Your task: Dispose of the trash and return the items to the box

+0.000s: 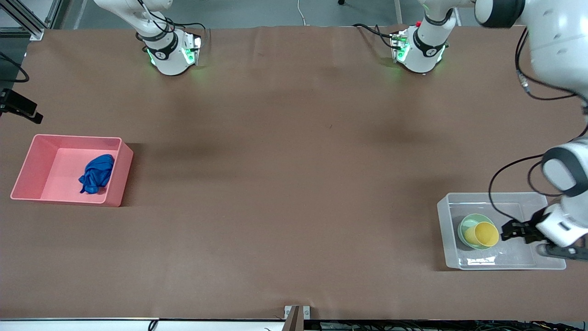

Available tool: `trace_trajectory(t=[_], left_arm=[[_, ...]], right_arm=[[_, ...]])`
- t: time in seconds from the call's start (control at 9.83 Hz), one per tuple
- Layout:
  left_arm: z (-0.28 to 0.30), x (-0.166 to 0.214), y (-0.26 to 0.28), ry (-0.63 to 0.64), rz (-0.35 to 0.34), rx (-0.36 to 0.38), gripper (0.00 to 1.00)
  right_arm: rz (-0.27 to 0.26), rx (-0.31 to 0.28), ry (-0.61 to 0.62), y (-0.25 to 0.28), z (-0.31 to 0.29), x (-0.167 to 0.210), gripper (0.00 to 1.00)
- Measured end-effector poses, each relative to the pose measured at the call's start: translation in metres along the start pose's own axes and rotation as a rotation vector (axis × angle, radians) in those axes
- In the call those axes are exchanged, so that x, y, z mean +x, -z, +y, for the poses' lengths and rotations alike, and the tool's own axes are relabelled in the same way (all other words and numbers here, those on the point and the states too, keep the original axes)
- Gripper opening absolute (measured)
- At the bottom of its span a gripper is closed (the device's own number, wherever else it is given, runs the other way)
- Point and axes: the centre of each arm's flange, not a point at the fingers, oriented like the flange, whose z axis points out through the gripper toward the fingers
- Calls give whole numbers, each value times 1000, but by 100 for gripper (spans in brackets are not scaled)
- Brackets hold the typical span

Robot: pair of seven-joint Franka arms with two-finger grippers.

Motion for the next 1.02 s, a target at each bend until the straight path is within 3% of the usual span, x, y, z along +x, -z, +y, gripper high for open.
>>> trace_trajectory(t=[0.1, 0.51, 0.71, 1.02], left_arm=[[6, -7, 47, -17, 21, 10, 100], [74, -75, 164, 13, 11, 40, 100], [106, -106, 195, 26, -50, 13, 100], [137, -104, 247, 61, -87, 1, 100]], right_arm=[[0, 0, 0, 0, 0, 0, 100], [15, 0, -5, 1, 3, 1, 100], [20, 7, -4, 2, 2, 2, 100], [23, 14, -7, 2, 3, 2, 100]])
